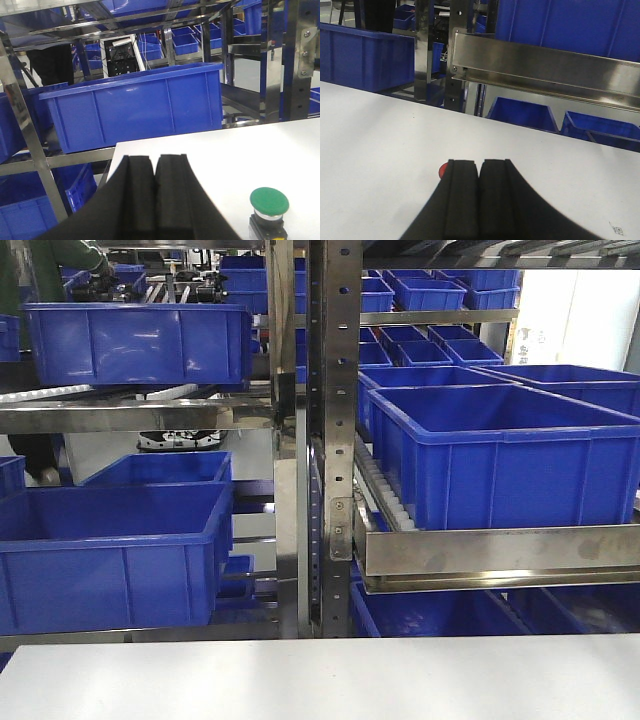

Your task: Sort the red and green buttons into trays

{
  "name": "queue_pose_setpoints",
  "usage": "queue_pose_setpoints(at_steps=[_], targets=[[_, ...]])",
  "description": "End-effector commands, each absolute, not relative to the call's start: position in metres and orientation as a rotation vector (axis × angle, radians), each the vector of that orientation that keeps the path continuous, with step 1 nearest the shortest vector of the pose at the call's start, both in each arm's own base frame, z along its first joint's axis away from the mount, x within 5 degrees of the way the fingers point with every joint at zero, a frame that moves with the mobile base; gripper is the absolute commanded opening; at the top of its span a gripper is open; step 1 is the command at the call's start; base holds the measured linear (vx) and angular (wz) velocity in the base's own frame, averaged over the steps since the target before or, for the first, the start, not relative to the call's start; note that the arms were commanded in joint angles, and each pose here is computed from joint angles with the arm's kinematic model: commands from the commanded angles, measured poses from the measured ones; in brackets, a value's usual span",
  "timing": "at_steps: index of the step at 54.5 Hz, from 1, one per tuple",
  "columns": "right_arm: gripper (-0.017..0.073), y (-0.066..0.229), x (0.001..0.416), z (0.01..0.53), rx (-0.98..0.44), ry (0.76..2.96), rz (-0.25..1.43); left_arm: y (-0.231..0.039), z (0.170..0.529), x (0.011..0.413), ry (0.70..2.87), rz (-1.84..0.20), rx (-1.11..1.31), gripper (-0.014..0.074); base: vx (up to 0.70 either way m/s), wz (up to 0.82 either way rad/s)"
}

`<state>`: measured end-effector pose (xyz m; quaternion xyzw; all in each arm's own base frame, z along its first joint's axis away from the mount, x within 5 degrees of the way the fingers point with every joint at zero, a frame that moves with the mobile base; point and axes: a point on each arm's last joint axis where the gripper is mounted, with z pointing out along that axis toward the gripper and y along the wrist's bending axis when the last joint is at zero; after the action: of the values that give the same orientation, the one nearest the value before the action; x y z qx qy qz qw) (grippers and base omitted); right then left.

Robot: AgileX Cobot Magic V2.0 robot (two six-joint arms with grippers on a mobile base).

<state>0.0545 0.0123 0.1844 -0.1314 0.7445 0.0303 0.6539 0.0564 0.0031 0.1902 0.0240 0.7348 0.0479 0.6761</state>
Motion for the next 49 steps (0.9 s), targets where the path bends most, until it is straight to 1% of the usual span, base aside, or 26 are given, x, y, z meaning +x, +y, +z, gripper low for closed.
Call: queue_pose_setpoints(at_steps=[1, 36, 41, 49], targets=[[-0.0008, 0.012, 0.055, 0.190, -0.297, 1.604, 0.053, 0.002, 0.208, 0.055, 1.531, 0.091, 0.056, -0.0006, 0.00, 0.00], [-0.0008, 0.012, 0.055, 0.191, -0.300, 1.595, 0.048, 0.002, 0.208, 0.055, 1.528, 0.095, 0.061, -0.0006, 0.00, 0.00], [-0.0008, 0.012, 0.055, 0.194, -0.290, 1.562, 0.054, 0.000, 0.215, 0.054, 1.447, 0.135, 0.111, -0.0006, 0.00, 0.00], [-0.0008, 0.012, 0.055, 0.206, -0.251, 1.435, 0.072, -0.002, 0.225, 0.052, 1.331, 0.141, 0.141, -0.0006, 0.00, 0.00]])
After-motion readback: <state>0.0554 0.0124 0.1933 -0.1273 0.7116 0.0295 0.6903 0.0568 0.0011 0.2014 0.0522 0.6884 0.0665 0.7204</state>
